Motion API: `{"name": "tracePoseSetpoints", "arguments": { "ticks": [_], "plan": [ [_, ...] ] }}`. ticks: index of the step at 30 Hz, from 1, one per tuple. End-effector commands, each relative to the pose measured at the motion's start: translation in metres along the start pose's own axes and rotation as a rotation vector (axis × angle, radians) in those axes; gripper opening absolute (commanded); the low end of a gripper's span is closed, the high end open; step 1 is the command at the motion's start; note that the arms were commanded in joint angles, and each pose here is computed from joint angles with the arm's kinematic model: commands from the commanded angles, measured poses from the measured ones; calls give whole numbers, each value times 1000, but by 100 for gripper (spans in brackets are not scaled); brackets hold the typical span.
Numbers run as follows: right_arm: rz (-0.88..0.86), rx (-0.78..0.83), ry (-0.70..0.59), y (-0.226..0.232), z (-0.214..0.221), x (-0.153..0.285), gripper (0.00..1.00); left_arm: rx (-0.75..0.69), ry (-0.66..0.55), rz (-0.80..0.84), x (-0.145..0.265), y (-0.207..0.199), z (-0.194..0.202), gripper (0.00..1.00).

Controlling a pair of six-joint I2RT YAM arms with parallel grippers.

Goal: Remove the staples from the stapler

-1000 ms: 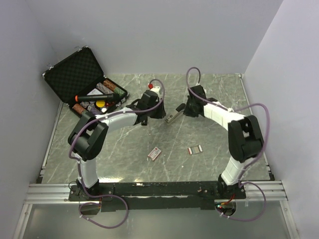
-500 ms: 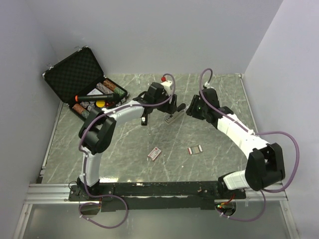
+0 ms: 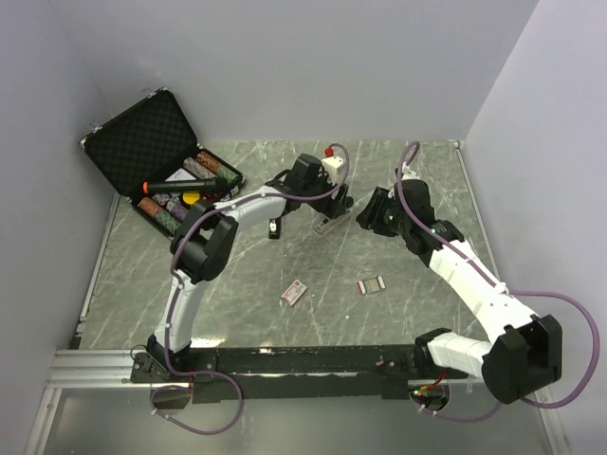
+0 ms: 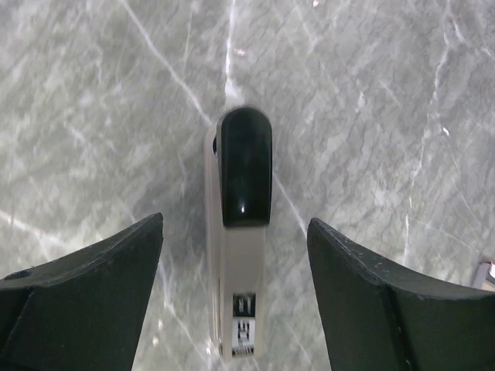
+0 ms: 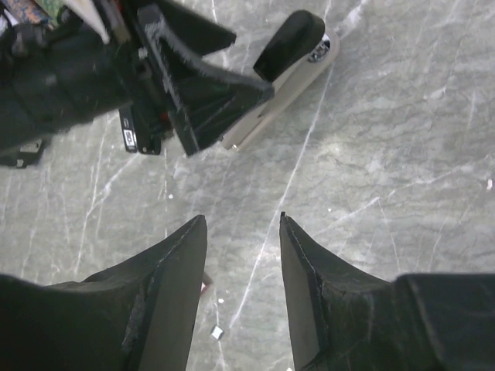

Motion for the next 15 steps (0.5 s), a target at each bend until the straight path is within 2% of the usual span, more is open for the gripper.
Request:
{"name": "tracePoseSetpoints", "arguments": {
  "ticks": [1, 15],
  "plan": [
    [-15, 17, 2, -2, 6, 7, 50, -56, -35, 50, -10, -4, -17, 80],
    [-41, 24, 24, -2, 11, 5, 51, -74, -34, 15, -31, -1, -13, 77]
  ]
}}
Point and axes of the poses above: each gripper's point midway between its finger pads, its own x axis back along the fingers, its own y axis along the line the jaws close on, z = x × y, the point moved 5 cm from there along x, back along the fingers
